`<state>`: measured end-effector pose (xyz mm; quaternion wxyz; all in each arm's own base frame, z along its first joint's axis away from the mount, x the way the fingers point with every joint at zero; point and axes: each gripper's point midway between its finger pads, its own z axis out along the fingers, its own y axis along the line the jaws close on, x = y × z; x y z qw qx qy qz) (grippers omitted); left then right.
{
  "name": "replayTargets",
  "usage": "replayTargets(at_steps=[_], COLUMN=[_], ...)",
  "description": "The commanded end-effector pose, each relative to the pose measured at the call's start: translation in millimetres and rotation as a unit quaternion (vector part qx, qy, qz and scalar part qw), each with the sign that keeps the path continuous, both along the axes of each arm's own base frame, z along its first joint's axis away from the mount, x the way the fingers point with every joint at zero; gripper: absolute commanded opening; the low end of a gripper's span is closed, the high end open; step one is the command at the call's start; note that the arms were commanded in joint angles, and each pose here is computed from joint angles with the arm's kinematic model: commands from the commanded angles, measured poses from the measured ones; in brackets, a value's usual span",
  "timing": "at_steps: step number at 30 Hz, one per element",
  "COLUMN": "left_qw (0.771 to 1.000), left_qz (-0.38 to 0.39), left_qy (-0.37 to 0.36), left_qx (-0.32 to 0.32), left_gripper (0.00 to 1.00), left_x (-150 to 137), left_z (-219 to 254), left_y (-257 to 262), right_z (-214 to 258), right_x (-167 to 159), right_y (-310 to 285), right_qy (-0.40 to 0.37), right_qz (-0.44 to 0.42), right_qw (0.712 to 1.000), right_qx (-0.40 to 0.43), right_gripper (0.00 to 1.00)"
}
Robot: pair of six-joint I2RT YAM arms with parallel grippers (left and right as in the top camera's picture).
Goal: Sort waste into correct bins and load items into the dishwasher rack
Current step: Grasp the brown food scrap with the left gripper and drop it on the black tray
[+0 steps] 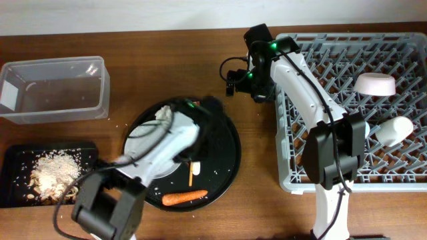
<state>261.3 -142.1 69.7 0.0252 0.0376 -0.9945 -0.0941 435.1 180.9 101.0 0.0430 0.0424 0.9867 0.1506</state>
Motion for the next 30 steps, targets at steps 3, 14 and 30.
replayTargets(at_steps=[3, 14, 30], left_qw=[0.989, 0.850, 0.806], left_qz=[0.142, 0.521, 0.584], left_qy=[-0.027, -0.080, -0.083], left_qx=[0.028, 0.000, -0.051], left_gripper=[0.34, 0.35, 0.45], left_x=[52, 10, -12], left_z=[26, 22, 7], left_y=[115, 355, 374], right_z=[-1, -1, -1], right_x=[3, 3, 3], right_y=[0, 0, 0], right_qy=[-0.001, -0.001, -0.001], right_qz=[-0.002, -0.002, -0.002], right_qw=[1.000, 1.000, 1.000], right_qx=[0.002, 0.002, 0.002], right_gripper=[0.99, 0.99, 0.99])
